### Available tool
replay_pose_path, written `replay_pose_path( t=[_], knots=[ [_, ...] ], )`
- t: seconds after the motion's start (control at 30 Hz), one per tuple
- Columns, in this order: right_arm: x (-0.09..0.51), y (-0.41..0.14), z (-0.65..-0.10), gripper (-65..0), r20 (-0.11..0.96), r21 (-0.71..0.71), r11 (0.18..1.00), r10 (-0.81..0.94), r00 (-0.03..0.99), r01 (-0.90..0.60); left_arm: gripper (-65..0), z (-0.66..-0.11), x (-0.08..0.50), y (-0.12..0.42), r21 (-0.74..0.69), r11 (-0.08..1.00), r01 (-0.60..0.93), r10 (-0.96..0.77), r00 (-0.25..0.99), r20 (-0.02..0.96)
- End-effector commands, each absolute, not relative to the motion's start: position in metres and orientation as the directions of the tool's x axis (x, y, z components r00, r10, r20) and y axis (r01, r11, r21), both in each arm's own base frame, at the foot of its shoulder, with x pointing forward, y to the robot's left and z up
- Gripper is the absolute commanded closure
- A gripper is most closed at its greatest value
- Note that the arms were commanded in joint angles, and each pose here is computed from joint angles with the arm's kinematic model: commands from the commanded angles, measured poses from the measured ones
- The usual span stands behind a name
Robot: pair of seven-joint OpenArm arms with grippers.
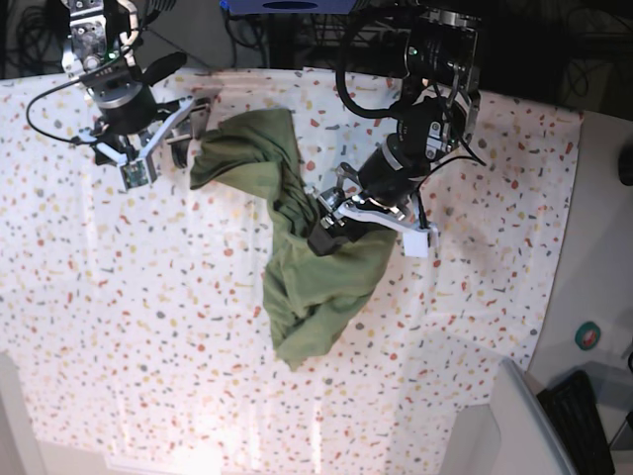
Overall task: Layout the t-shirt on the table in an organized manner, then fold the t-shirt properly
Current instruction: 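Lower both grippers and grasp the crumpled green t-shirt at two edges, then lift the green t-shirt with both grippers and shake it out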
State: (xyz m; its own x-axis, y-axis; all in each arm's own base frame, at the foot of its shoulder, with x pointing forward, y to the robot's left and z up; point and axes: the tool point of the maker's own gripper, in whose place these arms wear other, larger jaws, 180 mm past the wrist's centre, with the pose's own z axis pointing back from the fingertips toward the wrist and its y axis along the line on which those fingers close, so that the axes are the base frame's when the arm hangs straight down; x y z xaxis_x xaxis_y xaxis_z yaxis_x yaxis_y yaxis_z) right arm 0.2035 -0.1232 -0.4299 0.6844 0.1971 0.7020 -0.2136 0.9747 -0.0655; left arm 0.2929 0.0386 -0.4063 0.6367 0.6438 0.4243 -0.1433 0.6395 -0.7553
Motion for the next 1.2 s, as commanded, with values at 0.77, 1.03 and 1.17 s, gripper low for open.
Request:
replay_pose_path(
  t=[0.77,1.03,1.17],
  knots=[
    [0.211,-0.085,-0.430,-33.3,0.704,0.319,0.945,-0.190,0.684,-0.065,0.0,-0.437,0.273,0.107,-0.621,0.767,-0.161,0.538,0.688,0.487],
    [0.218,-0.088,-0.475,-33.3,0.632,0.325,0.945,-0.196,0.750,-0.026,0.0,-0.428,0.261,0.117,-0.594,0.794,-0.129,0.500,0.695,0.517],
    [0.221,-0.078,-0.479,-32.0,0.625,0.353,0.933,-0.180,0.759,-0.070,0.0,-0.426,0.264,0.117,-0.596,0.794,-0.123,0.498,0.693,0.521]
  ],
)
